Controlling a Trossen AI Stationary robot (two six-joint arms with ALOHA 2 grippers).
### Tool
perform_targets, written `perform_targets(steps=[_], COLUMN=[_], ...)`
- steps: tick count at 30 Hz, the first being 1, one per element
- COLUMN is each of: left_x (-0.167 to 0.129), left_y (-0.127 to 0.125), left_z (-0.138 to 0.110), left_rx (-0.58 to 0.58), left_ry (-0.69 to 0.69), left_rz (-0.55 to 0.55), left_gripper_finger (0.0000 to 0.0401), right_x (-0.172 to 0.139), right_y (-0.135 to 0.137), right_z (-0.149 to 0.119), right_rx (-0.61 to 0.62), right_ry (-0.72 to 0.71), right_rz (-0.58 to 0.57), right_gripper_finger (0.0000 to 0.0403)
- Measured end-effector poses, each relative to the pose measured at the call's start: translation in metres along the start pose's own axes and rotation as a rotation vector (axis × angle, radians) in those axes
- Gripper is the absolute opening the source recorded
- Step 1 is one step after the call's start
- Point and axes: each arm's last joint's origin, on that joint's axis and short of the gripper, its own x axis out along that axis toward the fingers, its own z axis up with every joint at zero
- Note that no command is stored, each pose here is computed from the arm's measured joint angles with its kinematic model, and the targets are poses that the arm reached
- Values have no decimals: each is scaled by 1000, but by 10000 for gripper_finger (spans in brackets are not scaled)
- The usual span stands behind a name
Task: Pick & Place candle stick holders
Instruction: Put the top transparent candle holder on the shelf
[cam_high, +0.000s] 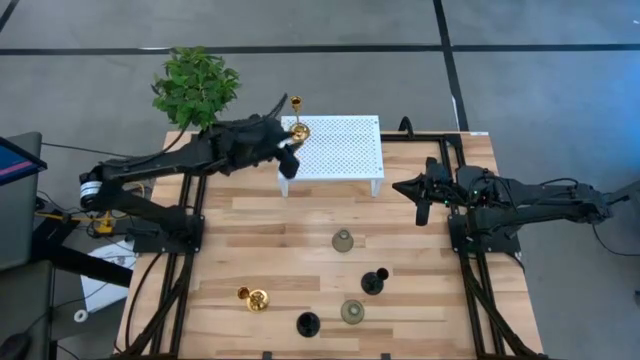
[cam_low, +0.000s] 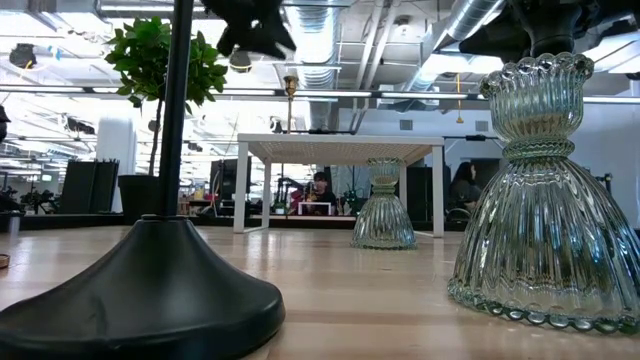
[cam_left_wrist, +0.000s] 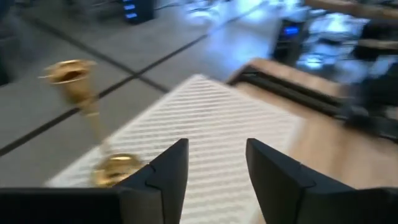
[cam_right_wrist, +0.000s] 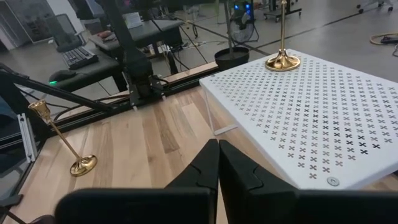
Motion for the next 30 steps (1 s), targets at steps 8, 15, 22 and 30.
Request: perform_targets(steps=[8, 15, 22, 30], left_x=[-22, -39, -77, -111], left_y=[-25, -36, -31, -14], left_z=[-17, -43, -65, -95], left_rx=[31, 68, 79, -19], left_ry=[25, 65, 49, 32], left_rz=[-234, -331, -488, -587], left_gripper_finger=[100, 16, 5, 5], right_x=[0, -2, -4, -4], right_y=[1, 9, 15, 16], right_z=[1, -1, -3, -2], right_rx=[1, -10, -20, -2], right_ry=[-5, 0, 10, 3], right_rz=[9, 68, 112, 110], right_gripper_finger=[0, 0, 0, 0])
